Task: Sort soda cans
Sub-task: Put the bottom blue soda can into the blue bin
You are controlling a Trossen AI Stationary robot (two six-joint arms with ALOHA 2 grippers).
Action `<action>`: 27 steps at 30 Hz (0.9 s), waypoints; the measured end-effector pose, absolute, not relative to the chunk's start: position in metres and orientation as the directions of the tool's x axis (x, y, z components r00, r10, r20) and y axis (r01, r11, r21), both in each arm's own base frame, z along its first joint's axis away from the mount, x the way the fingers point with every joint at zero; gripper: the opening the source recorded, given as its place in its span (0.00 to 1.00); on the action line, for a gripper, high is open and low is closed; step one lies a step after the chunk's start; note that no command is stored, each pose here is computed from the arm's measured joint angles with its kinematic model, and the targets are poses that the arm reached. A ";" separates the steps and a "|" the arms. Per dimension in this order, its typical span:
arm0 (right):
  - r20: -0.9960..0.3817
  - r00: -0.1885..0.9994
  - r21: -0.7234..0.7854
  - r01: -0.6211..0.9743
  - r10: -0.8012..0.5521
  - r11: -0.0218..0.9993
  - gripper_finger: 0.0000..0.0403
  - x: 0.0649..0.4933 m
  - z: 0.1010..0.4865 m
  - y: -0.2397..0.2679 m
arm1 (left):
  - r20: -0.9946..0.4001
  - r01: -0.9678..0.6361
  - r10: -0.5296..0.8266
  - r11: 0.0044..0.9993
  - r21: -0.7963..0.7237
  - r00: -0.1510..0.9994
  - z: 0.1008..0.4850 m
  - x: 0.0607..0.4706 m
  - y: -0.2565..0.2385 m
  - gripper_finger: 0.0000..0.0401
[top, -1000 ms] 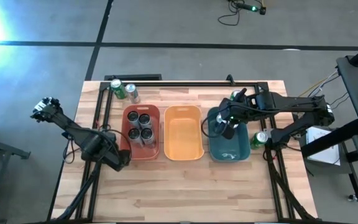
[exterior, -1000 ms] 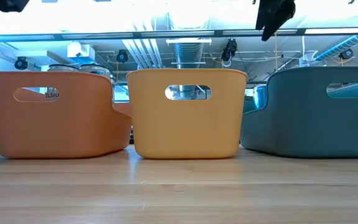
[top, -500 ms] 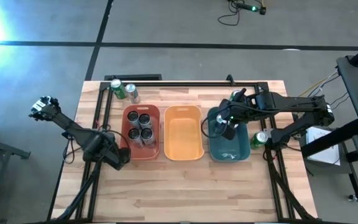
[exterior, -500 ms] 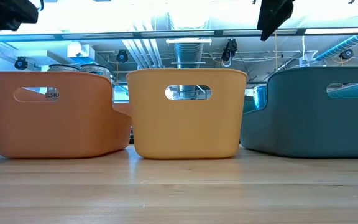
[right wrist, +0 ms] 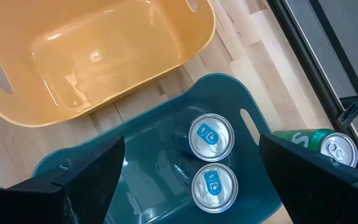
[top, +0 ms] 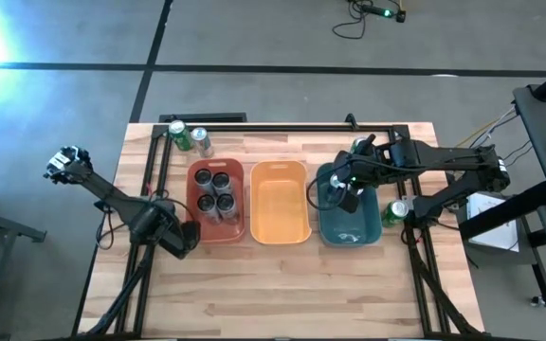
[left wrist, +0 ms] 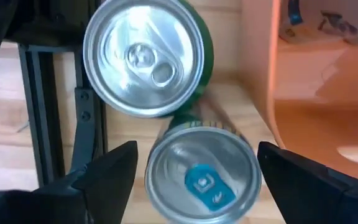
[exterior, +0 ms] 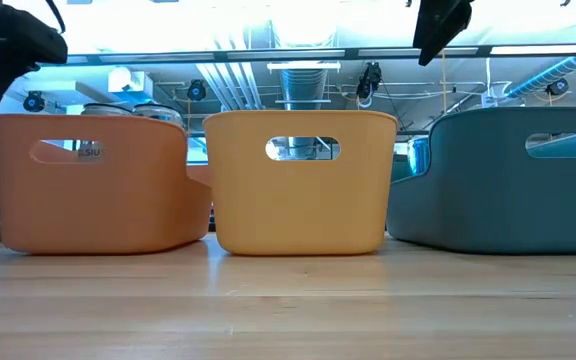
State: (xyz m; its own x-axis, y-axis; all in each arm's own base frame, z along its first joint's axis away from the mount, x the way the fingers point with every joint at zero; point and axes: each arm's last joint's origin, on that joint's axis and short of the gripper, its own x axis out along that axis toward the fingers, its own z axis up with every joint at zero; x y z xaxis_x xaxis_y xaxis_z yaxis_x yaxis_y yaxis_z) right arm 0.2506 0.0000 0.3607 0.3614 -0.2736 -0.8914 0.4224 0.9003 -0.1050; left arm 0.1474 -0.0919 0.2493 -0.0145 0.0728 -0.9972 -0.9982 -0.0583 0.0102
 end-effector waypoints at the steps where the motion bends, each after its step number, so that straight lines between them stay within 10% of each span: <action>1: -0.891 0.361 -0.105 0.422 -0.274 0.900 0.91 0.251 0.361 0.000 | -0.997 -0.998 0.078 -0.061 0.014 -0.018 0.248 0.147 -0.091 0.79; 16: -0.890 0.364 -0.100 0.429 -0.273 0.898 0.91 0.251 0.361 0.000 | -0.998 -0.998 0.060 -0.055 -0.005 0.001 0.243 0.149 -0.092 0.76; 27: -0.889 0.367 -0.100 0.429 -0.274 0.898 0.91 0.251 0.361 0.000 | -1.000 -1.000 0.008 -0.022 0.013 -0.013 0.247 0.147 -0.093 0.54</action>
